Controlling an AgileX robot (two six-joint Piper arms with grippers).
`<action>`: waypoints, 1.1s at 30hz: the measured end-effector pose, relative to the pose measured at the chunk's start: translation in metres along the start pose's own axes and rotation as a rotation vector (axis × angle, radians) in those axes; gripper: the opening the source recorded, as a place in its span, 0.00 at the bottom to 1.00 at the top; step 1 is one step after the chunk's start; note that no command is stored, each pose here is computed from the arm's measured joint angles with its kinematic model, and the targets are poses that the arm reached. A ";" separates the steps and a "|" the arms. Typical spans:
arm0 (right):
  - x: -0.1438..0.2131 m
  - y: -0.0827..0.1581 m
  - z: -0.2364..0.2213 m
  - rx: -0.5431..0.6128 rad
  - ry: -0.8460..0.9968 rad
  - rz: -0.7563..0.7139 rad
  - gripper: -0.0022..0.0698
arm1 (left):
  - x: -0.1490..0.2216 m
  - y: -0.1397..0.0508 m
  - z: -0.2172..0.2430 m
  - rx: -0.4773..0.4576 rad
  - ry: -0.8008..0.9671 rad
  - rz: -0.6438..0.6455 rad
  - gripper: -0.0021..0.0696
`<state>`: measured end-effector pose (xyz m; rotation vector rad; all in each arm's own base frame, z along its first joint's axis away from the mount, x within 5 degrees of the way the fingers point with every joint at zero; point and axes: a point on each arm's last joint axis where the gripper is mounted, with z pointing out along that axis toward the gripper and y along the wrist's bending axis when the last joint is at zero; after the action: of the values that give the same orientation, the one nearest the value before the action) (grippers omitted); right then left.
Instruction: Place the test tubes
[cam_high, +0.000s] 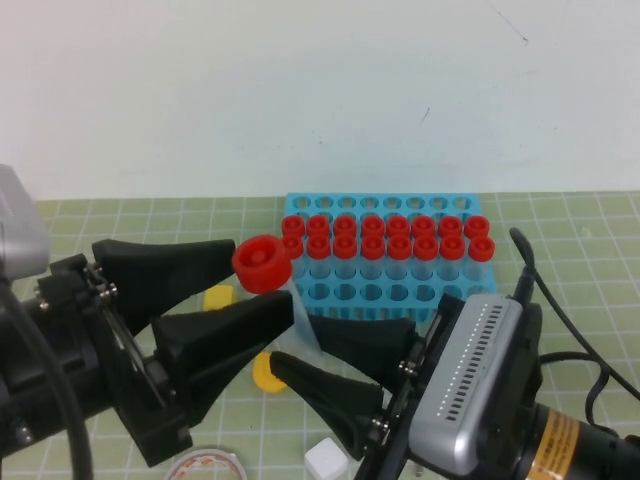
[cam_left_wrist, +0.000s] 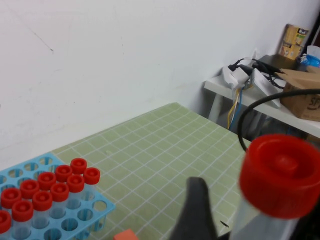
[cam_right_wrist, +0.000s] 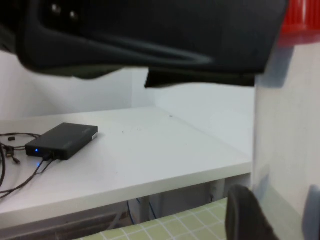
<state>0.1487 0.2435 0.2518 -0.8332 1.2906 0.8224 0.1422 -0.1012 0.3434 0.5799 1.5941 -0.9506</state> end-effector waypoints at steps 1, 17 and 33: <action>0.001 0.000 0.000 0.000 0.002 0.003 0.36 | 0.000 0.000 0.000 -0.002 0.000 0.000 0.73; 0.007 0.001 0.004 -0.012 0.017 0.019 0.36 | 0.003 0.006 0.005 -0.017 0.019 0.017 0.44; 0.008 0.001 0.004 -0.011 0.021 0.022 0.36 | 0.004 0.008 0.008 -0.001 0.023 0.024 0.40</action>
<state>0.1505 0.2481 0.2446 -0.8393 1.3166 0.8409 0.1518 -0.1042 0.3371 0.6096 1.6044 -0.9281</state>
